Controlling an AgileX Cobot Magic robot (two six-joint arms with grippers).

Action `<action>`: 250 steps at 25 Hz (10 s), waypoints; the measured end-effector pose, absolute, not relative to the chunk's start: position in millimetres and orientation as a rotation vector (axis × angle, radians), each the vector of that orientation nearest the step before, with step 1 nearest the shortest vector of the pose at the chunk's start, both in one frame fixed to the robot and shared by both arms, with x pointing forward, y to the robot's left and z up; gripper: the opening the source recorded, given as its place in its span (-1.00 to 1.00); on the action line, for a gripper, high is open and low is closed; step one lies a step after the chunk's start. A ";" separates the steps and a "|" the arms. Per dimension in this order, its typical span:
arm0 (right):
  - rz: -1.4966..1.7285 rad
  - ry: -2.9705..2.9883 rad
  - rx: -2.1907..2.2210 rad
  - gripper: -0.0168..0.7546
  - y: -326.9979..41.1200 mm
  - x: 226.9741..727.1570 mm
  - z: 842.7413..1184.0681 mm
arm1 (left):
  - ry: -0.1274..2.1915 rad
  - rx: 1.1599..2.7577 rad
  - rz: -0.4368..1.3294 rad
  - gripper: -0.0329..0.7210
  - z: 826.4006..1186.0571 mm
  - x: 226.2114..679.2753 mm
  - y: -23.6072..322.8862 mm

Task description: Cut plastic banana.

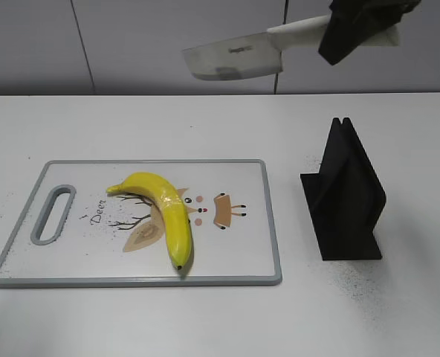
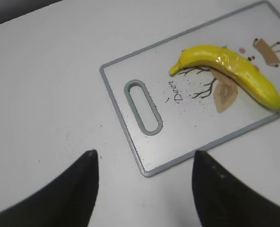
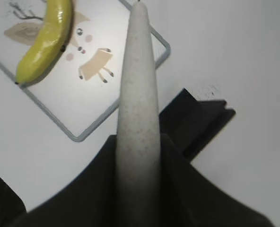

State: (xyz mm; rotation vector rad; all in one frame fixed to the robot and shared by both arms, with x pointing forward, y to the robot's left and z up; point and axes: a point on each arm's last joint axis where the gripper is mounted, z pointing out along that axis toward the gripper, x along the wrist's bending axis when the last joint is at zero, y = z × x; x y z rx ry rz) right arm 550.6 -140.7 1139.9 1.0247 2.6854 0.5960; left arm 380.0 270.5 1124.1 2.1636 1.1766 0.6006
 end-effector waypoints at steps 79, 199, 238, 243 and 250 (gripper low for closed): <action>0.568 3.038 0.327 -0.34 -102.7 603.4 1023.9 | 0.131 2.691 0.417 -0.91 1023.0 534.5 179.4; 0.394 2.108 2.057 -0.54 -195.1 481.9 1005.2 | 1.467 1.678 0.867 0.64 1046.5 236.1 300.6; 1.020 1.976 1.428 0.58 -291.1 265.8 1059.9 | 1.469 1.680 0.867 0.64 1046.2 236.2 300.6; 1.133 1.903 1.373 0.58 -299.0 245.1 1053.5 | 1.469 1.680 0.867 0.64 1046.2 236.2 300.6; 1.098 1.815 1.284 0.58 -310.6 237.2 1053.6 | 1.469 1.680 0.867 0.64 1046.2 236.2 300.6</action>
